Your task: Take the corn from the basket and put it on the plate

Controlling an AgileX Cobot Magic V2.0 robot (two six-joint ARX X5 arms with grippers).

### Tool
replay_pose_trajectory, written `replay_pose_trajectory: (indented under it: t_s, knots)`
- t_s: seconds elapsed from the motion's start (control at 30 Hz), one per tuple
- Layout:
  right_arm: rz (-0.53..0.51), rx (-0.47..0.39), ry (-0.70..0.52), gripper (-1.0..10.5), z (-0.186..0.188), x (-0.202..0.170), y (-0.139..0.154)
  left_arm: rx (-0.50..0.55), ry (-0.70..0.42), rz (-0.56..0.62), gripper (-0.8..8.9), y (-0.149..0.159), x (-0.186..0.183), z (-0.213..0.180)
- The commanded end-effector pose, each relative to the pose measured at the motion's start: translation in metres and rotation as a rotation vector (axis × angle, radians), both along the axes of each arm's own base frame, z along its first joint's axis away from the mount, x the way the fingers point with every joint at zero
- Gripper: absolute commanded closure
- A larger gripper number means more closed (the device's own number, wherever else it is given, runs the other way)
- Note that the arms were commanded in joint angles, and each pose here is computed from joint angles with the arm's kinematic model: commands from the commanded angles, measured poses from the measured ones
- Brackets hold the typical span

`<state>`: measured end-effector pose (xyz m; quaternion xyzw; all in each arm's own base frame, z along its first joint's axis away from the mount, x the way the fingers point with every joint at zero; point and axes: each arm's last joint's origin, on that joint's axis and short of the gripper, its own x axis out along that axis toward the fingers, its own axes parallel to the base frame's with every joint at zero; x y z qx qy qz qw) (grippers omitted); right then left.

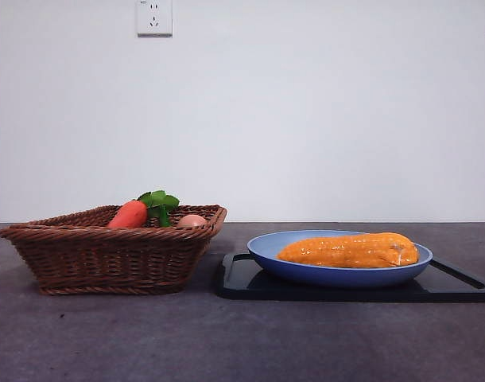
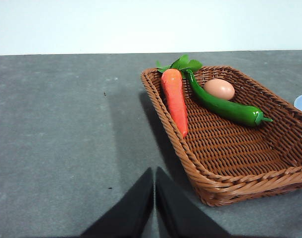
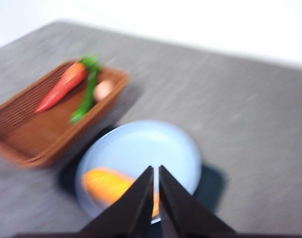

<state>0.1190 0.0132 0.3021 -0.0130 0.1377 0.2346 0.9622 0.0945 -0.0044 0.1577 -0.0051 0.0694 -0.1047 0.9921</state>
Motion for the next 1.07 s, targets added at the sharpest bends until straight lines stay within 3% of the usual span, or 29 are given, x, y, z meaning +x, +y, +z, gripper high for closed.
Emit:
replay_pose_trajectory:
  t_s: [0.03,0.2,0.4,0.67,1.07]
  knots:
    - [-0.07,-0.023,-0.112,9.4,-0.014,-0.005,-0.005,-0.006,0.023,0.002,8.06,0.0,0.001,-0.009]
    - [-0.186,-0.041,-0.263,9.4,-0.051,-0.014,-0.01,-0.006,0.023,0.002,8.06,0.0,0.001,-0.009]
    - [-0.266,-0.041,-0.331,9.4,-0.091,-0.019,-0.012,-0.006,0.023,0.002,8.06,0.0,0.001,-0.009]
    - [-0.364,-0.034,-0.302,9.4,-0.124,-0.02,-0.014,-0.006,0.023,0.002,8.06,0.0,0.001,-0.009]
    - [-0.367,-0.035,-0.213,9.4,-0.144,-0.022,-0.014,-0.006,0.023,0.002,8.06,0.0,0.001,-0.009]
